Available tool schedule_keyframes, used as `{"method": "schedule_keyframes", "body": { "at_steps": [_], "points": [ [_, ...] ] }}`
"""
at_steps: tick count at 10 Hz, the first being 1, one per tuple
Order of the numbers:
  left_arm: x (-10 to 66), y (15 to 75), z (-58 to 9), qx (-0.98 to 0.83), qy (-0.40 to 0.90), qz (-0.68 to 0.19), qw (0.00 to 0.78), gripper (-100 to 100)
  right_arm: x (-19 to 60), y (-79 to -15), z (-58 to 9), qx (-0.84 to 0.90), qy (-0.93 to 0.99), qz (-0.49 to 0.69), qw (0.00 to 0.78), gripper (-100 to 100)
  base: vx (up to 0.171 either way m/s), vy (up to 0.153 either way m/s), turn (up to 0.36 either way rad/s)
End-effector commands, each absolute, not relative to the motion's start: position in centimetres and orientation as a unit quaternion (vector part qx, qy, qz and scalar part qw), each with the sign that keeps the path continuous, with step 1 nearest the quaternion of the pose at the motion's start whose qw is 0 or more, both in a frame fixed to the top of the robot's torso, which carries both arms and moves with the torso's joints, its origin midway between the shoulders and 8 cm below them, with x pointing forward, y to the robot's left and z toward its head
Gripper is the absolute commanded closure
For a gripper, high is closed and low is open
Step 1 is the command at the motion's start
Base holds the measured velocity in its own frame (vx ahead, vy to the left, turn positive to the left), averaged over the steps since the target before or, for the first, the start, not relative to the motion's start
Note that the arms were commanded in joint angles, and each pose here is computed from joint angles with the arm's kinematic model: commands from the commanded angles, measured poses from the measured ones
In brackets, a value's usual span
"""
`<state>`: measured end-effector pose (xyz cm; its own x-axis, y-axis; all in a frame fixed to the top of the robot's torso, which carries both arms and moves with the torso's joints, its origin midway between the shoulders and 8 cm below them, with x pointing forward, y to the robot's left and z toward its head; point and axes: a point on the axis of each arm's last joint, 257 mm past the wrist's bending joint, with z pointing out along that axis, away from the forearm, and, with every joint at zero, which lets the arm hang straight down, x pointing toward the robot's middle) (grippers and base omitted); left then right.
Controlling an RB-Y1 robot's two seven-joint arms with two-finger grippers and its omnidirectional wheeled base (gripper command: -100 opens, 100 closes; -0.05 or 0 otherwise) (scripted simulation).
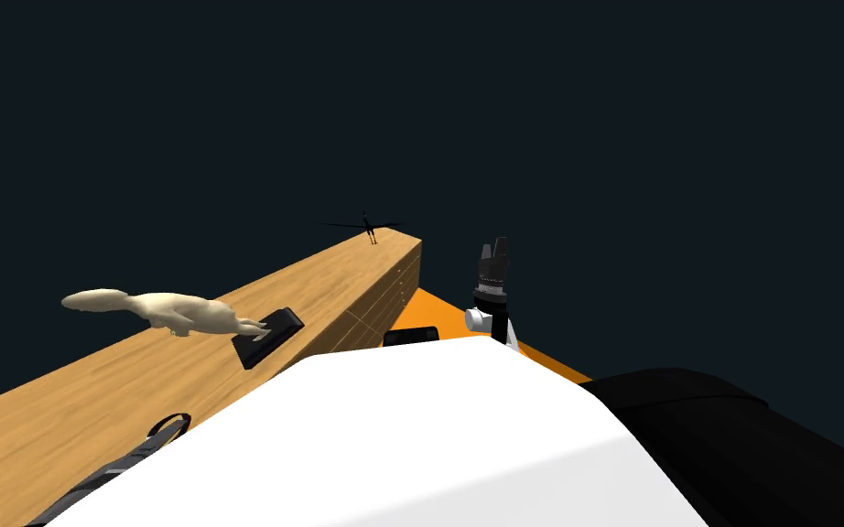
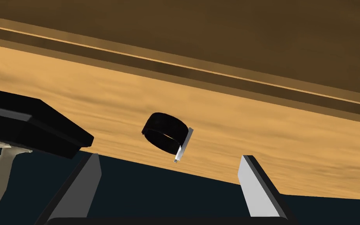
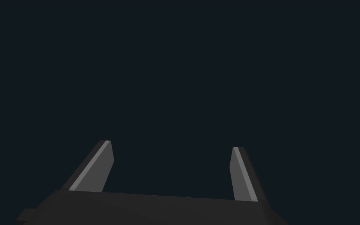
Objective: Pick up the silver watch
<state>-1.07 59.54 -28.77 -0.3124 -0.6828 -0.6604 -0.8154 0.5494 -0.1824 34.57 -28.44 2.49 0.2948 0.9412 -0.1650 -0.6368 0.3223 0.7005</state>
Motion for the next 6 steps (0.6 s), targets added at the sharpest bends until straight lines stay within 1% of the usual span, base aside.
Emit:
{"method": "schedule_keyframes", "body": {
  "at_steps": [1,3,4,5,6],
  "points": [
    [-2.8,60.1,-28.9,-0.461,0.815,0.111,0.334,-100,34.6,-28.4,2.5,0.264,0.289,0.519,0.760,0,0.094,-0.030,-0.062],
    [-4.7,60.9,-29.0,-0.453,0.827,0.131,0.307,-100,34.6,-28.4,2.5,0.264,0.289,0.519,0.760,0,0.076,-0.027,-0.062],
    [-4.3,60.9,-29.1,-0.456,0.823,0.124,0.317,-100,34.6,-28.4,2.5,0.264,0.289,0.519,0.760,0,0.040,-0.006,-0.014],
    [-4.4,60.9,-29.1,-0.455,0.823,0.125,0.315,0,34.6,-28.4,2.5,0.264,0.289,0.519,0.760,0,0.007,-0.001,0.003],
    [-4.7,61.2,-29.9,-0.459,0.821,0.126,0.315,-100,34.6,-28.4,2.5,0.264,0.289,0.519,0.760,0,0.013,0.011,-0.057]
  ]
}}
